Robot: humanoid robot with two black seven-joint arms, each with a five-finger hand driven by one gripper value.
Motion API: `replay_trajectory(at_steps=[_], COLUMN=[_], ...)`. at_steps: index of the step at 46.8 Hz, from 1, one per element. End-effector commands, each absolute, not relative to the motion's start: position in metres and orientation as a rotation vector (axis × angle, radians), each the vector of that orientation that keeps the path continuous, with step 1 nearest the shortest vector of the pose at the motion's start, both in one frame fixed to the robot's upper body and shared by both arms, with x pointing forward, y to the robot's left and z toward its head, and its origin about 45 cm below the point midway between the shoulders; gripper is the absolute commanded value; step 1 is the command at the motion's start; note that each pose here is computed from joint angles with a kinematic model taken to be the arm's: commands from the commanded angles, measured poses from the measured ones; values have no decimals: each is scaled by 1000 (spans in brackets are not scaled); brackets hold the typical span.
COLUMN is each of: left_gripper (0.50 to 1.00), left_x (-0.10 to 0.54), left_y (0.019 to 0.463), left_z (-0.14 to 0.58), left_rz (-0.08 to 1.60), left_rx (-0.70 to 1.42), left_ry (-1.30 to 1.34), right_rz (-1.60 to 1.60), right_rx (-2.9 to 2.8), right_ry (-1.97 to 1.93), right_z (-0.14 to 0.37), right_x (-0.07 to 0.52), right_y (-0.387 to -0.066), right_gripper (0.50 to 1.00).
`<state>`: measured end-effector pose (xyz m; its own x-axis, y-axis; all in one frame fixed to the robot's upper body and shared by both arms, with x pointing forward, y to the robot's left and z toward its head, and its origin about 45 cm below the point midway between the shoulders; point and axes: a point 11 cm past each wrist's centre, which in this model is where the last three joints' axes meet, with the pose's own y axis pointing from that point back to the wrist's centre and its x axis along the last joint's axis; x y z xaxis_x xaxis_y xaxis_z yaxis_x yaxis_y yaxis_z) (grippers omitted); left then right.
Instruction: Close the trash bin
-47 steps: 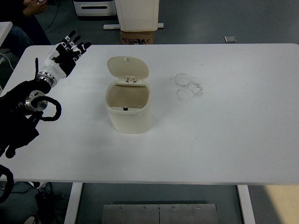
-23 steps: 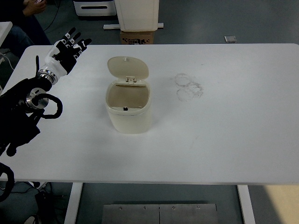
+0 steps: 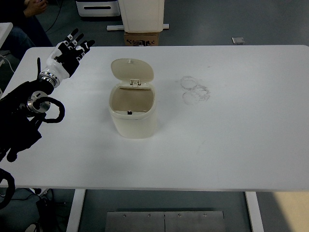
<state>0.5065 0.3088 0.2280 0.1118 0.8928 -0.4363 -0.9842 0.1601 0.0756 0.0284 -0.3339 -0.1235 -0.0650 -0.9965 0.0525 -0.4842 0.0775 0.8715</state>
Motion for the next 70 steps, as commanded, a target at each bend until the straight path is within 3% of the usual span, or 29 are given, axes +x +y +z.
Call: replay_trajectory(at_steps=[1, 34, 42, 55, 70], left_gripper=[1000, 1000, 1000, 1000, 1000], left_x=[507, 508, 514, 513, 504], left_y=[308, 303, 284, 279, 261], left_z=[229, 231, 259, 301, 336], left_rz=[1396, 1388, 1305, 1244, 1094], left_rx=[-258, -259, -287, -206, 97], left_ry=[426, 427, 396, 325, 176], right_rz=[-910, -911, -911, -911, -910], right_rx=[1493, 1492, 1492, 1492, 1493], right_ry=[-1644, -1643, -1643, -1643, -1644], right_z=[-123, -124, -124, -124, -123], right_x=[28, 28, 28, 28, 28], right_y=[-334, -334, -334, -334, -334], right_gripper=[991, 991, 991, 991, 991])
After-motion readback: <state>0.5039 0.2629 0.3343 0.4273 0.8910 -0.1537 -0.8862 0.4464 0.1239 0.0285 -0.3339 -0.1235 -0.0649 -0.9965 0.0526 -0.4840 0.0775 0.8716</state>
